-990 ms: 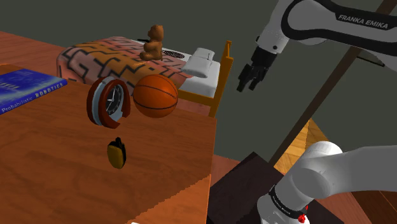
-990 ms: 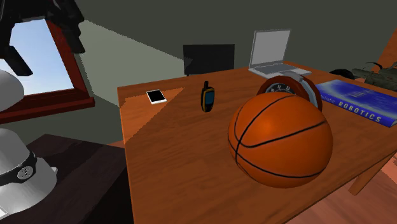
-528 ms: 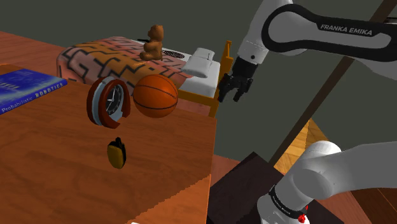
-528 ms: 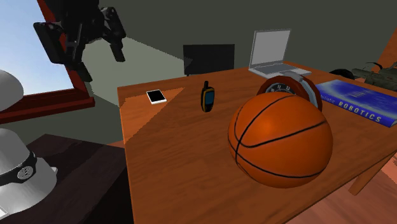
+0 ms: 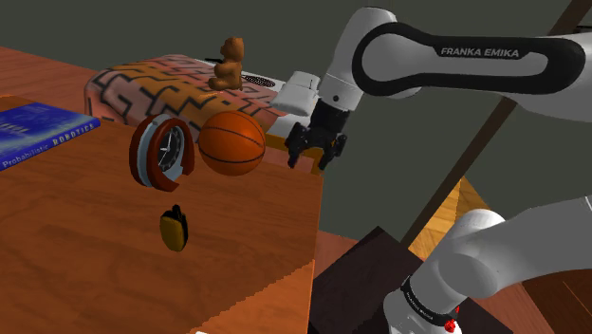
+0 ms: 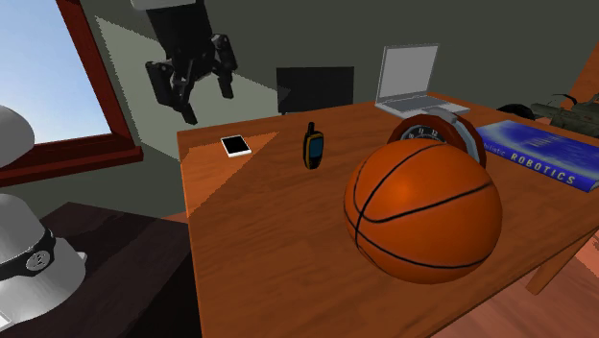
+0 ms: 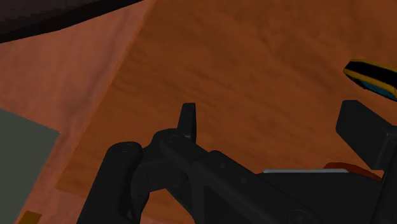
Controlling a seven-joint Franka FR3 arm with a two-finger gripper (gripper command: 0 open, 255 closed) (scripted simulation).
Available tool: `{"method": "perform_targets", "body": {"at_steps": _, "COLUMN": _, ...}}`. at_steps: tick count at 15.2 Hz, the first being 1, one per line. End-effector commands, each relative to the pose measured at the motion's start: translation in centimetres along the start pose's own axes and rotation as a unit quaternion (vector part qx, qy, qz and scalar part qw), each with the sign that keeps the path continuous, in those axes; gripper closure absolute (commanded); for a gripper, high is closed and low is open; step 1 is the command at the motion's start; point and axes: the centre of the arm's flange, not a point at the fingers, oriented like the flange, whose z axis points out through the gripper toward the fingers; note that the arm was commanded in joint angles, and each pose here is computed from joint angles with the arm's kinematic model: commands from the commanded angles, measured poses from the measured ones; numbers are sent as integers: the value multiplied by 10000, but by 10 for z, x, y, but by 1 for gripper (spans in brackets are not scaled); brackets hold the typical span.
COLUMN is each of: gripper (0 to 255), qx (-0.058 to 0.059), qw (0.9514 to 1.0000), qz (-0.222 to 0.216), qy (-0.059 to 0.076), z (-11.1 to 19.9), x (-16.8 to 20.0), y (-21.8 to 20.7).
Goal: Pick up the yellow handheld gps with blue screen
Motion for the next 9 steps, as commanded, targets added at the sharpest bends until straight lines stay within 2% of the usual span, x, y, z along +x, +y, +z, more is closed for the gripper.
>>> {"method": "perform_targets", "body": {"at_steps": 1, "gripper": 0, "qx": 74, "qw": 9998, "qz": 196, "qy": -55, "z": 14, "x": 3, "y": -21}}
{"method": "perform_targets", "body": {"at_steps": 9, "gripper": 0, "qx": 343, "qw": 9950, "qz": 906, "qy": -257, "z": 65, "x": 17, "y": -104}}
